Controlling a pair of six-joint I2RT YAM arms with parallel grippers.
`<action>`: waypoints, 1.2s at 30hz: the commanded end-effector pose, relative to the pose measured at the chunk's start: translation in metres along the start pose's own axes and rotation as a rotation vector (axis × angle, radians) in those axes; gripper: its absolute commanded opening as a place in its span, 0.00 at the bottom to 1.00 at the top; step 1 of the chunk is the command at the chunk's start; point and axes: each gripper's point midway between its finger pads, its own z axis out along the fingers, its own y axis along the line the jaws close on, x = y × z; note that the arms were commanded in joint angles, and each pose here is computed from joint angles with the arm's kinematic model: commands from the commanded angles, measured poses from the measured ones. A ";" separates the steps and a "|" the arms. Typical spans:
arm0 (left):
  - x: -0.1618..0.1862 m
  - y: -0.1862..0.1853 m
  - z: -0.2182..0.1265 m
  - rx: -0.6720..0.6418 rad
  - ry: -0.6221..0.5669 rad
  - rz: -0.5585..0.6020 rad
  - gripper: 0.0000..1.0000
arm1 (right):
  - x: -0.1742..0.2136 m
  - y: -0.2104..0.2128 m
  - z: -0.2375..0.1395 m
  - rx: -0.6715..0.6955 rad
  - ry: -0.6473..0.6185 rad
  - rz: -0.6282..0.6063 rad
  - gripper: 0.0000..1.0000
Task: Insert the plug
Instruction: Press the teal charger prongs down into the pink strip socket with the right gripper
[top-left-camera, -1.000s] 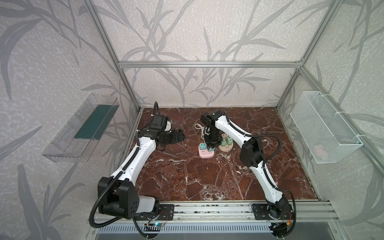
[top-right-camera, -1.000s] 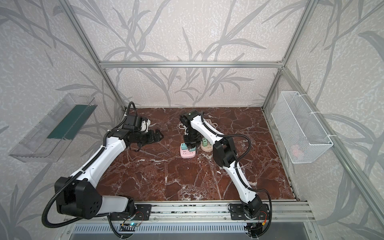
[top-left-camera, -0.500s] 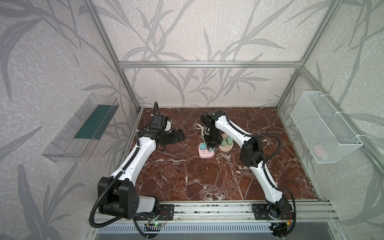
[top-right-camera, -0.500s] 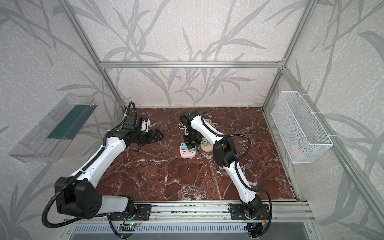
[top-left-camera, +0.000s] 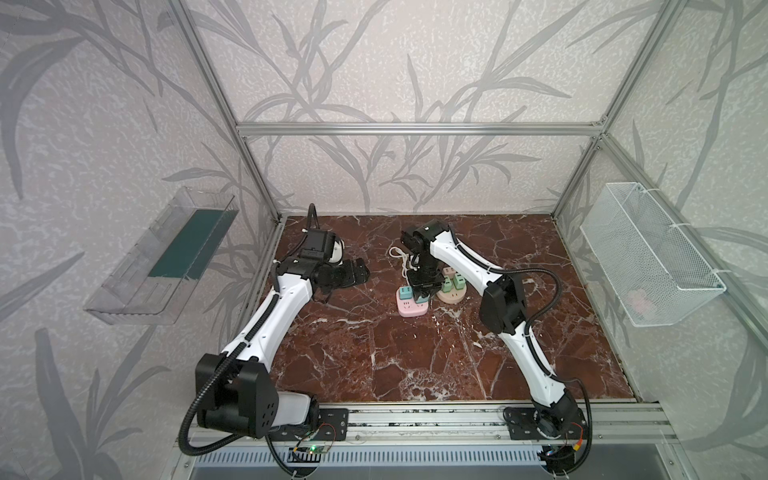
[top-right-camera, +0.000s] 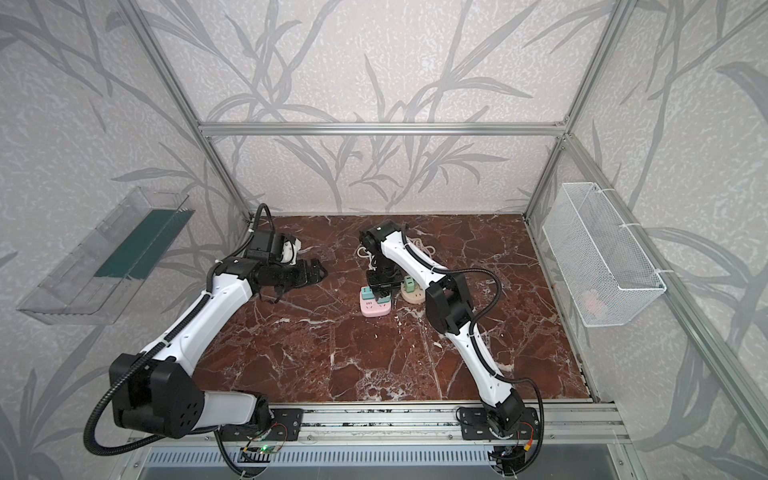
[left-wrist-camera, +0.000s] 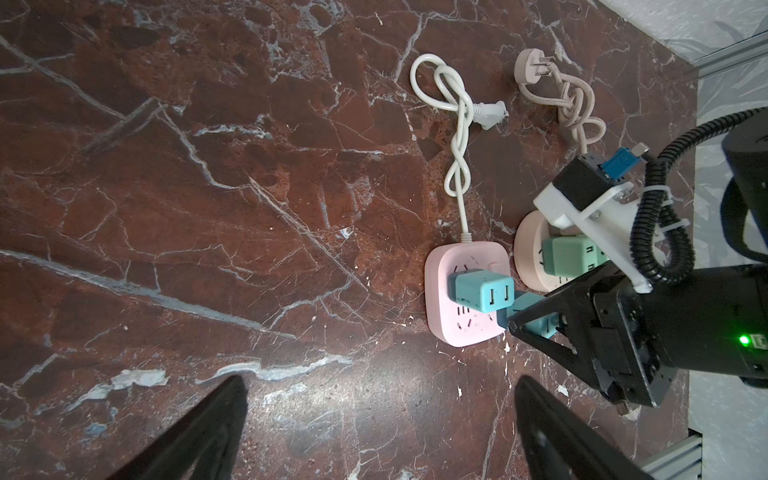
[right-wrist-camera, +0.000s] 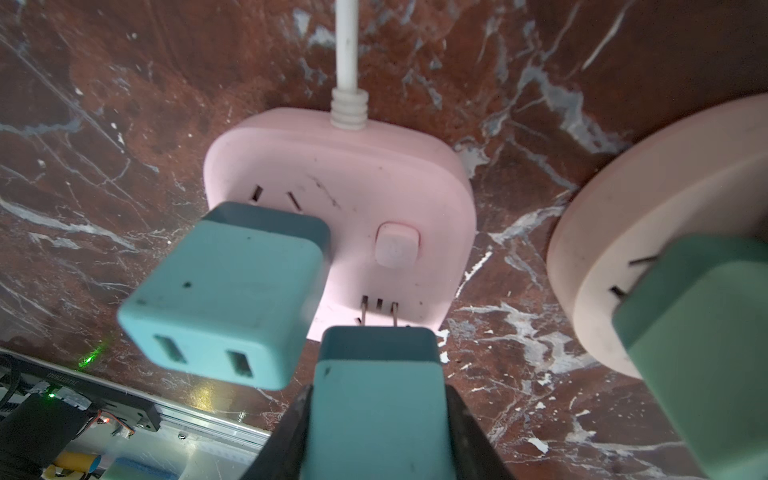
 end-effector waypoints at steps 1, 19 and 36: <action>0.004 0.002 0.004 -0.001 0.017 -0.004 0.99 | 0.004 -0.011 0.017 0.068 0.050 0.021 0.00; 0.005 0.002 0.005 -0.002 0.022 -0.005 0.99 | -0.007 -0.024 0.048 0.191 0.094 0.031 0.00; 0.006 0.003 0.007 -0.001 0.031 -0.005 0.99 | -0.004 -0.028 0.070 0.200 0.169 0.017 0.00</action>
